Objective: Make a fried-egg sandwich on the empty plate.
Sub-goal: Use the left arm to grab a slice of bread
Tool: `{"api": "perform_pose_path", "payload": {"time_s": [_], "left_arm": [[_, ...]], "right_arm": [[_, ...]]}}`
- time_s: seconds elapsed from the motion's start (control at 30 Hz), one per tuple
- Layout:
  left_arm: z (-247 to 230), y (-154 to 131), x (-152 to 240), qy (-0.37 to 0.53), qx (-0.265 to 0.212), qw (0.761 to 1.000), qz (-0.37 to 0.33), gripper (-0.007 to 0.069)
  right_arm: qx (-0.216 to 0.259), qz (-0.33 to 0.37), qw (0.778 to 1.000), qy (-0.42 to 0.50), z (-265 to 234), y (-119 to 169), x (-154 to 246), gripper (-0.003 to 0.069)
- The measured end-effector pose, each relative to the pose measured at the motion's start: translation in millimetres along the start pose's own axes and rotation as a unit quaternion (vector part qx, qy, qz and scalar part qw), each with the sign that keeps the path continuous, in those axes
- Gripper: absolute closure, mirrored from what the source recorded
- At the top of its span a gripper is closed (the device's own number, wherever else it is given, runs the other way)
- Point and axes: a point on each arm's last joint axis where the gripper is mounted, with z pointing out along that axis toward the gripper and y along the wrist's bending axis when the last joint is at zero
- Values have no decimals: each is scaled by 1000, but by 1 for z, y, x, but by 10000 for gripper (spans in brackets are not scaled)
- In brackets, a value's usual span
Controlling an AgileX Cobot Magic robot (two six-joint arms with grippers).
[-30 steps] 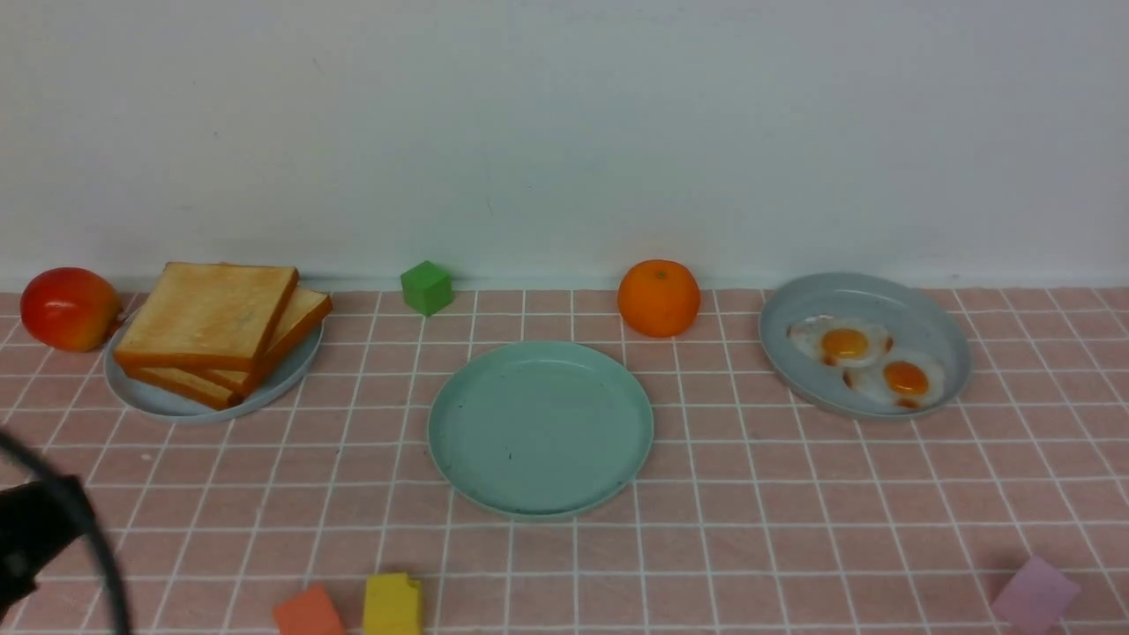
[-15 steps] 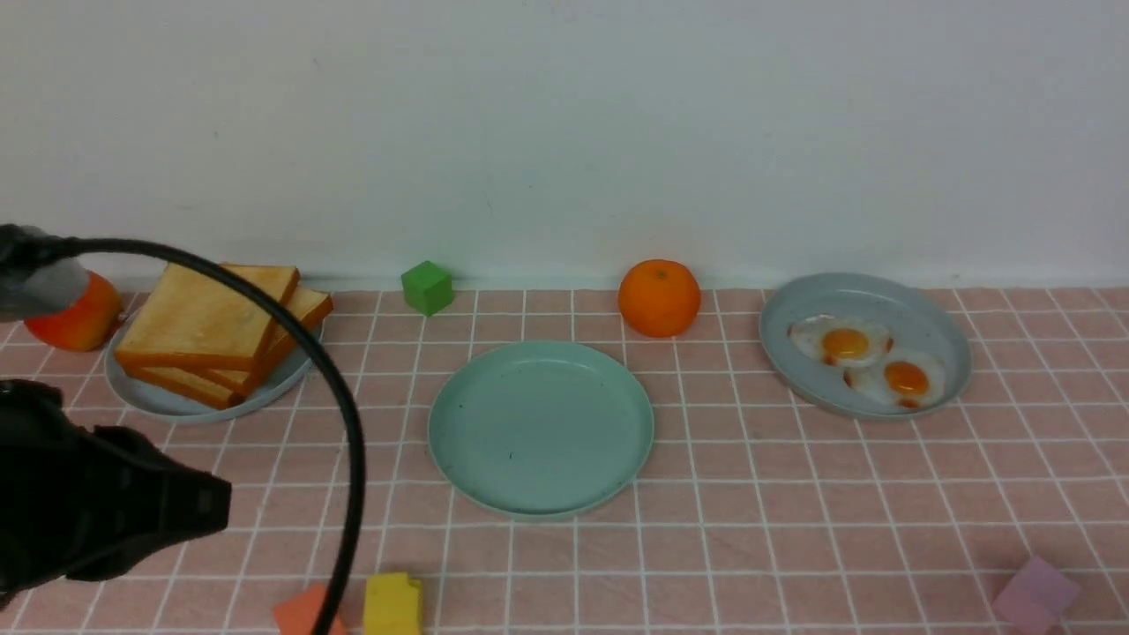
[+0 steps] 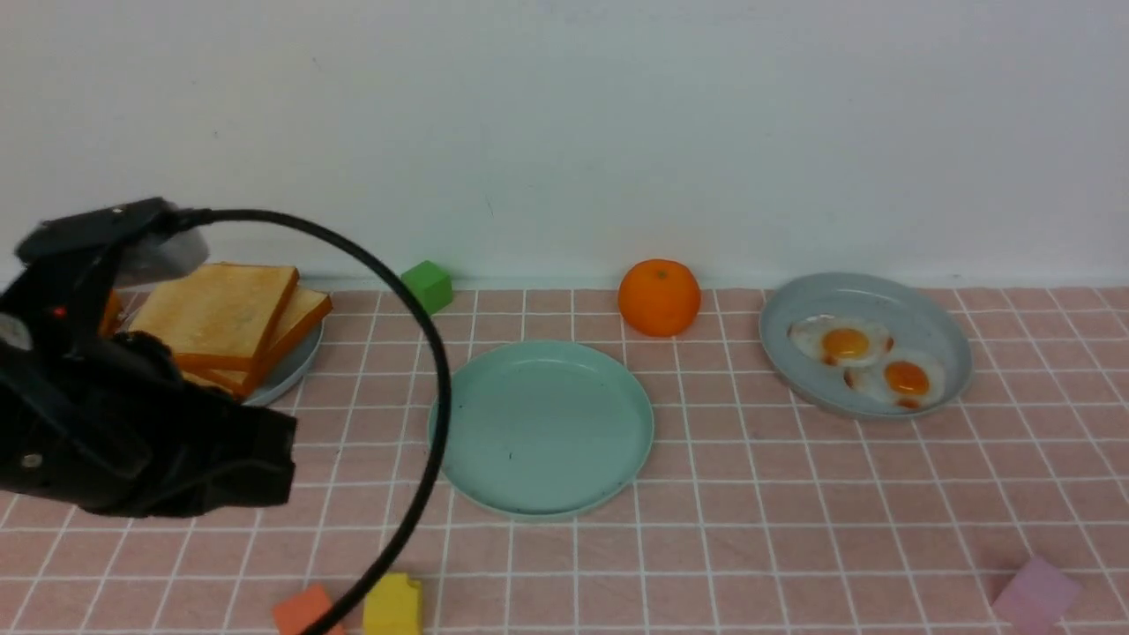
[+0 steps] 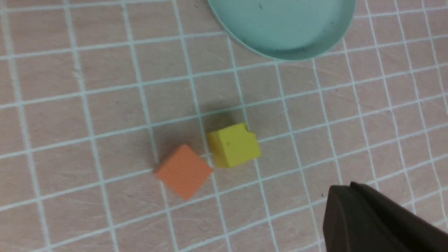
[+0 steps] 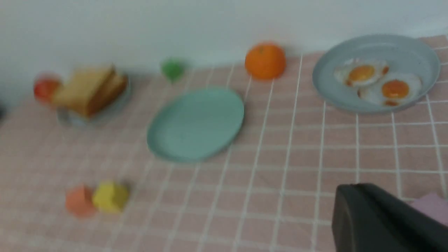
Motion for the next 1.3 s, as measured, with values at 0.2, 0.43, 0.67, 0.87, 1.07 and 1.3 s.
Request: {"api": "perform_pose_path", "payload": {"time_s": [0.2,0.43,0.67,0.87,1.07,1.3], "left_arm": [[23,12,-26,33,-52,998,10,638],[52,29,-86,12,-130,991,10,638],[101,83,-147,44,-188,981,-34,538],[113,91,-164,67,-196,978,-36,431],[113,75,-168,65,-193,979,-14,452],[123,44,-161,89,-201,974,50,638]], "right_arm": [[-60,-56,996,33,0,12,-35,668],[-89,-99,990,56,9,14,-37,665],[-83,-119,988,44,4,14,-40,661],[-75,-125,989,19,-1,15,-48,655],[-72,-126,989,13,-1,15,-49,652],[-65,-128,990,-4,0,14,-52,651]]}}
